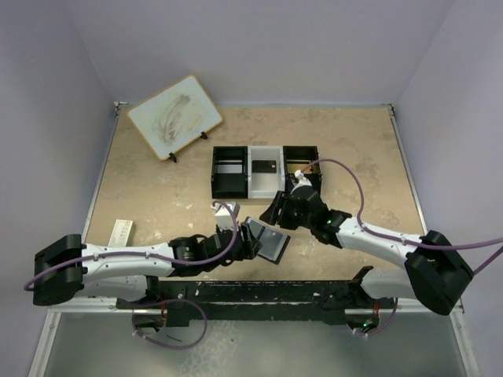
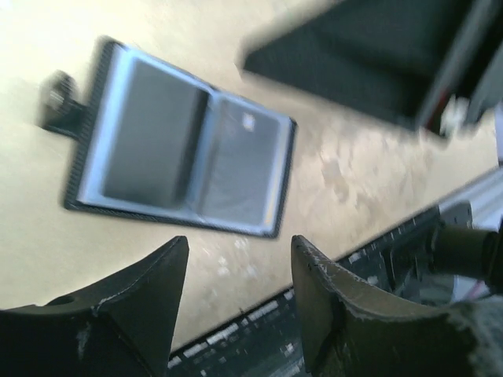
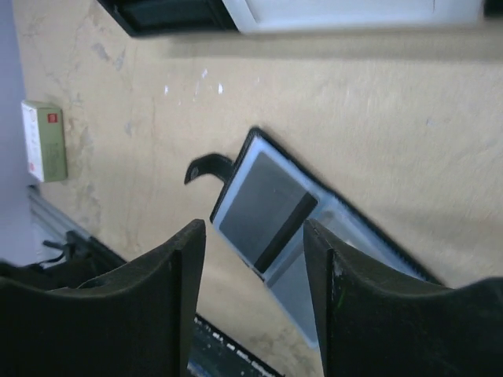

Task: Take the credit cards out of the card holder
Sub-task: Adjust the card holder at the center of the board.

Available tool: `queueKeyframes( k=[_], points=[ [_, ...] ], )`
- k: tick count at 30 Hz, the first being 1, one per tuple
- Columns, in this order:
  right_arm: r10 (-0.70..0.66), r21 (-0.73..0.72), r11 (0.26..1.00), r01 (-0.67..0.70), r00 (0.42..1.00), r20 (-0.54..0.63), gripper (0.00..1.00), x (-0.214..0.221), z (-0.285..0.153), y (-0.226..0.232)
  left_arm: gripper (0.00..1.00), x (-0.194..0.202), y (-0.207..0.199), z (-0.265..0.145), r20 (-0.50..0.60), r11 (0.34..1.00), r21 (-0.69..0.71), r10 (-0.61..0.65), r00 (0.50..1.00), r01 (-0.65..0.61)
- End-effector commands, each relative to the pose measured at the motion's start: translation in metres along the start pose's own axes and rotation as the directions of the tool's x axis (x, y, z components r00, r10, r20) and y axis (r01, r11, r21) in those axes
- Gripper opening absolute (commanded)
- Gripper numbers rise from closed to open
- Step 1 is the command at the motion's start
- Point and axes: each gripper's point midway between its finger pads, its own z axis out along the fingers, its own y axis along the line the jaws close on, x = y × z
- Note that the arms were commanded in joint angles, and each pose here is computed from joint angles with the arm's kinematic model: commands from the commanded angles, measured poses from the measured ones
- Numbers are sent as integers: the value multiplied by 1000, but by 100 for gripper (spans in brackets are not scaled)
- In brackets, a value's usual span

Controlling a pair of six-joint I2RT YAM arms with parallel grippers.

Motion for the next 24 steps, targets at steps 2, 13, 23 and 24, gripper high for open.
queueKeyframes(
  k=[2, 13, 23, 24],
  points=[
    [243, -207, 948, -241, 970, -15, 50, 20, -6, 17, 54, -45, 28, 0, 70, 994, -104, 30, 997, -23],
    [263, -269, 923, -275, 961, -82, 43, 38, 4, 18, 75, -63, 20, 18, 42, 981, -161, 112, 993, -103],
    [311, -155, 932, -329, 942, -128, 38, 66, 21, -15, 57, -69, 16, 32, 8, 979, -153, 140, 990, -137],
    [325, -153, 927, -343, 937, -129, 38, 67, 21, -17, 55, -67, 16, 34, -2, 978, -153, 145, 989, -143]
  ],
)
